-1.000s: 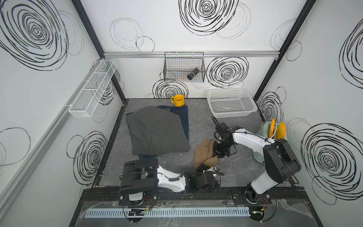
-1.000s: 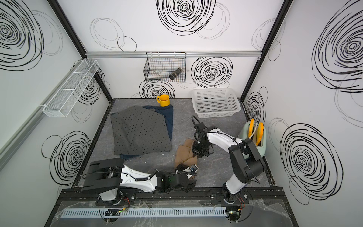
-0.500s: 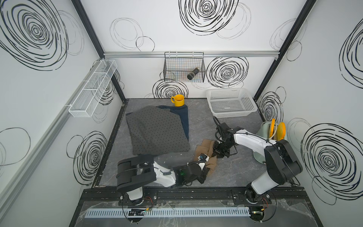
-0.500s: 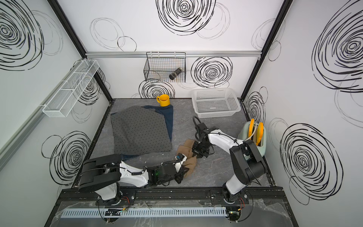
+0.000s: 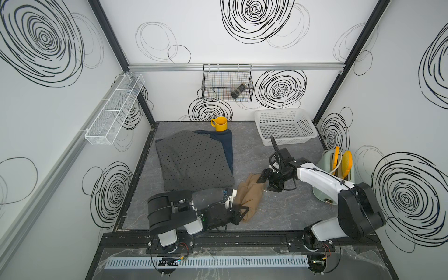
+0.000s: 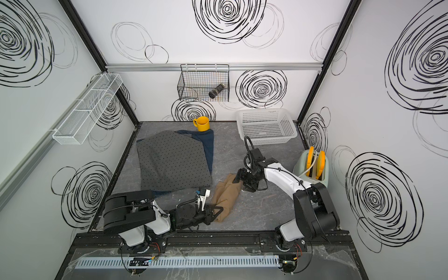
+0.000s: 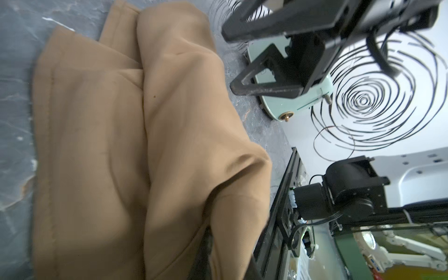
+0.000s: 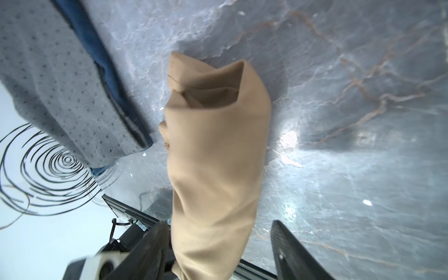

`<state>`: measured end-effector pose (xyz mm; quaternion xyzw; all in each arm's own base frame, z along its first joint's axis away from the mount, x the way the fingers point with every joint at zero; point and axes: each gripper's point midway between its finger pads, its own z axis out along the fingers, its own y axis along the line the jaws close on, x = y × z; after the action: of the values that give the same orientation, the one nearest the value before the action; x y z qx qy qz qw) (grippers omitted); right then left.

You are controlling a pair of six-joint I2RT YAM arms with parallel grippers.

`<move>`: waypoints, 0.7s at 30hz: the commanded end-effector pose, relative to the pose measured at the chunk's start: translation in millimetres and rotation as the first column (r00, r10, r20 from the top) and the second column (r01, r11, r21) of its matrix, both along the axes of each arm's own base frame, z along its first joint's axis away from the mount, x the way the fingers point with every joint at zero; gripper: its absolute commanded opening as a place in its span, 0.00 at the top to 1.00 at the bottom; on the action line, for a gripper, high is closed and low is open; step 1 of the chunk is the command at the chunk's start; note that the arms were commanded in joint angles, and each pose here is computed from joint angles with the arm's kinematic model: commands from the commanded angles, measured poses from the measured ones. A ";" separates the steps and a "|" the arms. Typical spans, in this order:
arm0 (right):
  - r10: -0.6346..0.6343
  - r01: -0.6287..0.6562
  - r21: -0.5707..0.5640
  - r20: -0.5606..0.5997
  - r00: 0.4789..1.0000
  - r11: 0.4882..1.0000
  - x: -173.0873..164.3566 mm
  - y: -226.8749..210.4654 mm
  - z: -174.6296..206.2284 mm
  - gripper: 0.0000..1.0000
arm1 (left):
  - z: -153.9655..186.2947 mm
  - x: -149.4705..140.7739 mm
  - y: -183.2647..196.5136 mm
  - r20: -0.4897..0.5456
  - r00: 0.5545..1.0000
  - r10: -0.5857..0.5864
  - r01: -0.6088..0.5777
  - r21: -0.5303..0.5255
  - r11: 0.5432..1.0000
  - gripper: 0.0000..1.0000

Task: Roll up the skirts
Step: Roll the skirt at the center of the board, then pick up the skirt from the center of the board.

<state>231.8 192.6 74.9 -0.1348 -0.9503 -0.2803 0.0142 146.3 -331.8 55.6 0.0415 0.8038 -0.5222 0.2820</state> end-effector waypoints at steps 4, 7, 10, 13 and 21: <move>0.082 -0.087 0.106 0.049 0.995 0.991 -25.0 13.1 -10.3 0.24 | 20.8 -0.6 6.2 -0.141 0.990 0.024 -0.058 -0.244 0.968 1.00; 0.109 -0.118 0.117 0.079 0.991 0.986 -32.9 25.7 -10.4 0.18 | 4.0 -0.5 9.8 -0.192 0.981 0.022 -0.066 -0.225 0.972 1.00; 0.119 -0.140 0.175 0.122 0.985 0.975 -31.3 41.8 -1.5 0.15 | 6.3 -6.1 6.8 -0.169 0.986 -0.001 -0.038 -0.223 0.974 1.00; 0.094 -0.131 0.208 0.177 0.980 0.969 -26.7 49.6 2.8 0.14 | 15.1 -6.3 11.0 -0.149 0.989 0.014 -0.049 -0.236 0.970 1.00; 0.027 -0.070 0.241 0.176 0.984 0.968 -38.0 51.2 -12.5 0.19 | 12.4 -7.1 14.8 -0.201 0.979 0.028 -0.077 -0.244 0.967 1.00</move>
<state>185.7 233.5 48.4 -0.0824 -0.9226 -0.3767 -0.0125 139.8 -314.6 34.4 -0.0511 0.8043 -0.5523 0.2132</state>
